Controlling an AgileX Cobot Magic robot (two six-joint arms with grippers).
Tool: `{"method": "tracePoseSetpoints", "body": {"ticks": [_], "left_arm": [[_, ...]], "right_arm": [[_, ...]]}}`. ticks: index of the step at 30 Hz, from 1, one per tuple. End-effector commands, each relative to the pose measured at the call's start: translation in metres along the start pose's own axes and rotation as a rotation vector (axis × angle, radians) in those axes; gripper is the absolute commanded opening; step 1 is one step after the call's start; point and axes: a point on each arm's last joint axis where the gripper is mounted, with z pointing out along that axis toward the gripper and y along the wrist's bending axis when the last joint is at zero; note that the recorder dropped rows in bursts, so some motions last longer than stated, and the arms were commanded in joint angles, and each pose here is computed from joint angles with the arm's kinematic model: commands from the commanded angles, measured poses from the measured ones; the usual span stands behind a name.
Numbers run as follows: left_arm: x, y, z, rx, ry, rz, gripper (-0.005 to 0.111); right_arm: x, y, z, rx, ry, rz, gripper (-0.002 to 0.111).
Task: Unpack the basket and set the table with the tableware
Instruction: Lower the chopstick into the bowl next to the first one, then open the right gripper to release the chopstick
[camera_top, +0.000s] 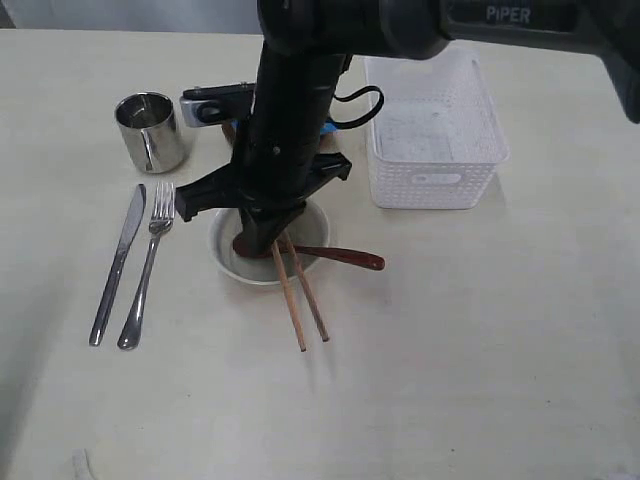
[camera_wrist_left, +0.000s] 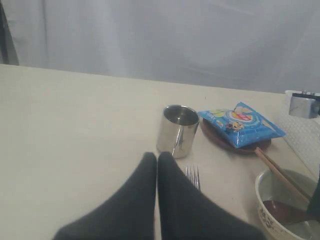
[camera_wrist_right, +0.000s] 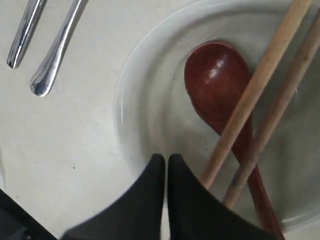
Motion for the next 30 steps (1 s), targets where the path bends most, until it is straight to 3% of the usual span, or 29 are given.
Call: {"method": "tracePoseSetpoints", "body": {"ticks": [1,15,30], "left_arm": [[0.001,0.0,0.0,0.001,-0.002,0.0,0.0],[0.001,0.0,0.0,0.001,-0.002,0.0,0.0],[0.001,0.0,0.0,0.001,-0.002,0.0,0.0]], "right_arm": [[0.004,0.001,0.008,0.014,0.014,-0.015,0.003],[0.007,0.007,0.013,0.135,0.008,-0.061,0.003],[0.006,0.004,0.013,0.168,0.005,-0.06,0.003]]}}
